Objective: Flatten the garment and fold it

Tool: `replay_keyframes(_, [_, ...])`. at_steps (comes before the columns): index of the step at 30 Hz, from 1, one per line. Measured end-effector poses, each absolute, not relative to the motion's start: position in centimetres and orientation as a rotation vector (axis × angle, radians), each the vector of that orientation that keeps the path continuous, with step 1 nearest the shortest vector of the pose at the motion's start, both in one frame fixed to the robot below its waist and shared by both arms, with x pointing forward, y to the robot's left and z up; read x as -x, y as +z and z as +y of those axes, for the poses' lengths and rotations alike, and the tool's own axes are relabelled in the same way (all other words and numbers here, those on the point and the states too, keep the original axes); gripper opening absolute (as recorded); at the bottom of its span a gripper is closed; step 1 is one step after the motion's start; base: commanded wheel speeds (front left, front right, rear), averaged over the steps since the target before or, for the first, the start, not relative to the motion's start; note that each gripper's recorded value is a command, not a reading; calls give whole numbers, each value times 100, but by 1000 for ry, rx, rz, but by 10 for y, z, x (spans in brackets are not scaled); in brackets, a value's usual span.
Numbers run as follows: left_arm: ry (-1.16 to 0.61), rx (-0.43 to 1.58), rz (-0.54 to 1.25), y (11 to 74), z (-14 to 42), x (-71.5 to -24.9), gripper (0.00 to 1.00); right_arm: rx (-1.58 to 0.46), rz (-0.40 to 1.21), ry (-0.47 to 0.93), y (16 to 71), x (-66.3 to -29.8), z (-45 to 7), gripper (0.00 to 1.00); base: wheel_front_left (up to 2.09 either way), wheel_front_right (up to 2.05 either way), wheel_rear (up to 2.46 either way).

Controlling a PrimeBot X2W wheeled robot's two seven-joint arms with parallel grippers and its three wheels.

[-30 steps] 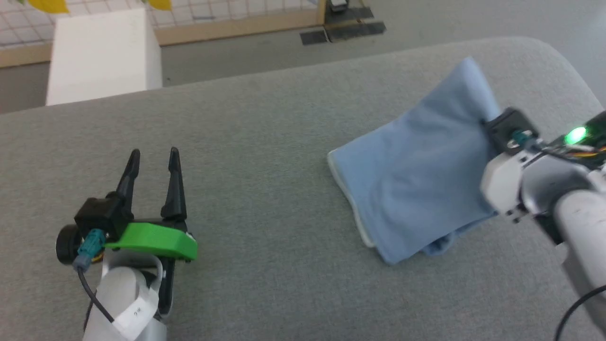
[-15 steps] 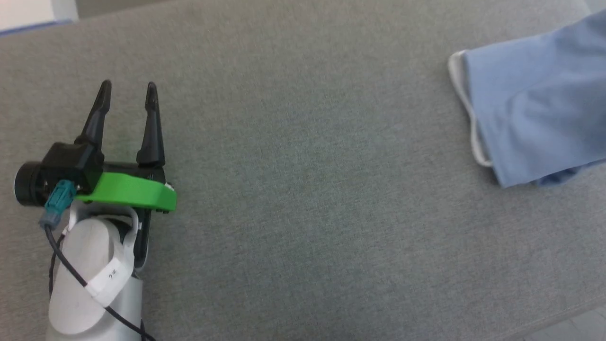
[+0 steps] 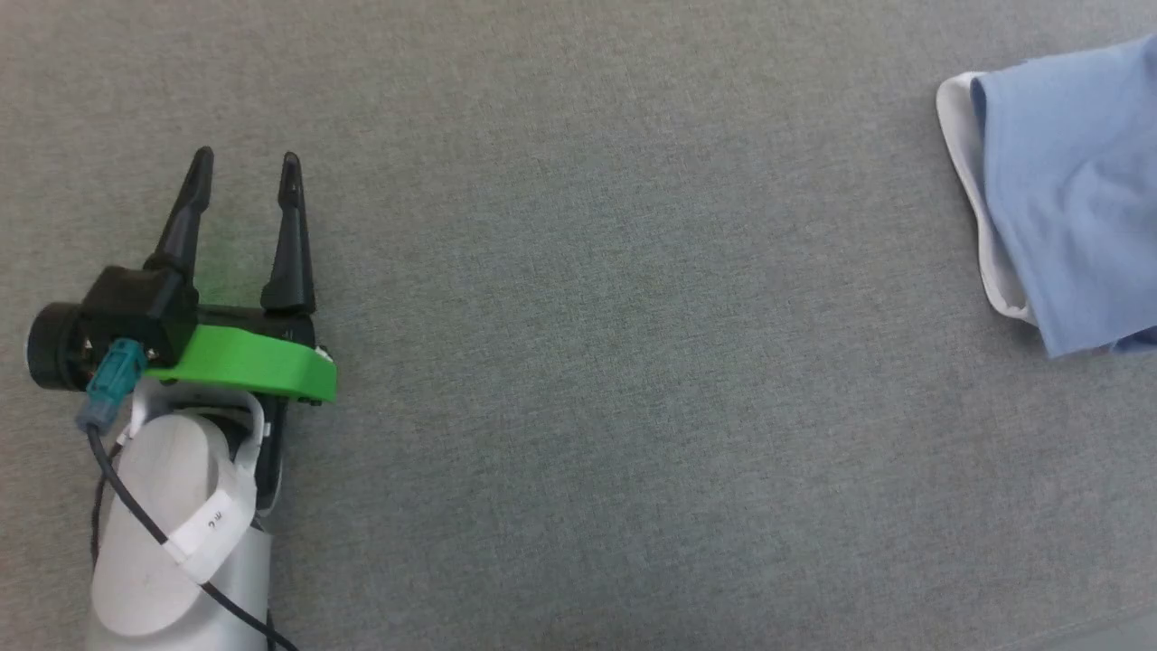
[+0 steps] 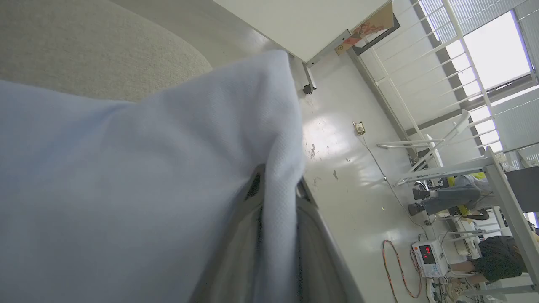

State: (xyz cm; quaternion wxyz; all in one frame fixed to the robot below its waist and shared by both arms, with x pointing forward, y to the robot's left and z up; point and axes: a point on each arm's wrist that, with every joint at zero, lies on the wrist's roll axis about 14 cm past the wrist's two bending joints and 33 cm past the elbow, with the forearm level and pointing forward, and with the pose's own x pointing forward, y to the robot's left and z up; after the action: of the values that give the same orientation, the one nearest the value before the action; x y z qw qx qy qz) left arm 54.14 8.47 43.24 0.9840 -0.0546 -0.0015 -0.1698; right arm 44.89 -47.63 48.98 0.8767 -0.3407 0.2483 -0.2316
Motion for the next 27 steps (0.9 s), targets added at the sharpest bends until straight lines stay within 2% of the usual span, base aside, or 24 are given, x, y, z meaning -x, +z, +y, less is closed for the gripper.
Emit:
replay_keyframes(1, [-340,111,-7,435,85,-540,100,708,504,-489,493,-448,-476,100,0,0,0])
replay_keyframes(14, [-269,150,-21,468,98,-495,100,539,128,-429,553,-433,-435,100,0,0,0])
replay_keyframes(23, [-207,155,-71,501,120,-456,100,325,-125,-248,581,-420,-337,100,0,0,0])
replay_keyframes(27, [-172,167,-88,509,132,-441,100,227,-163,-162,580,-416,-293,100,0,0,0])
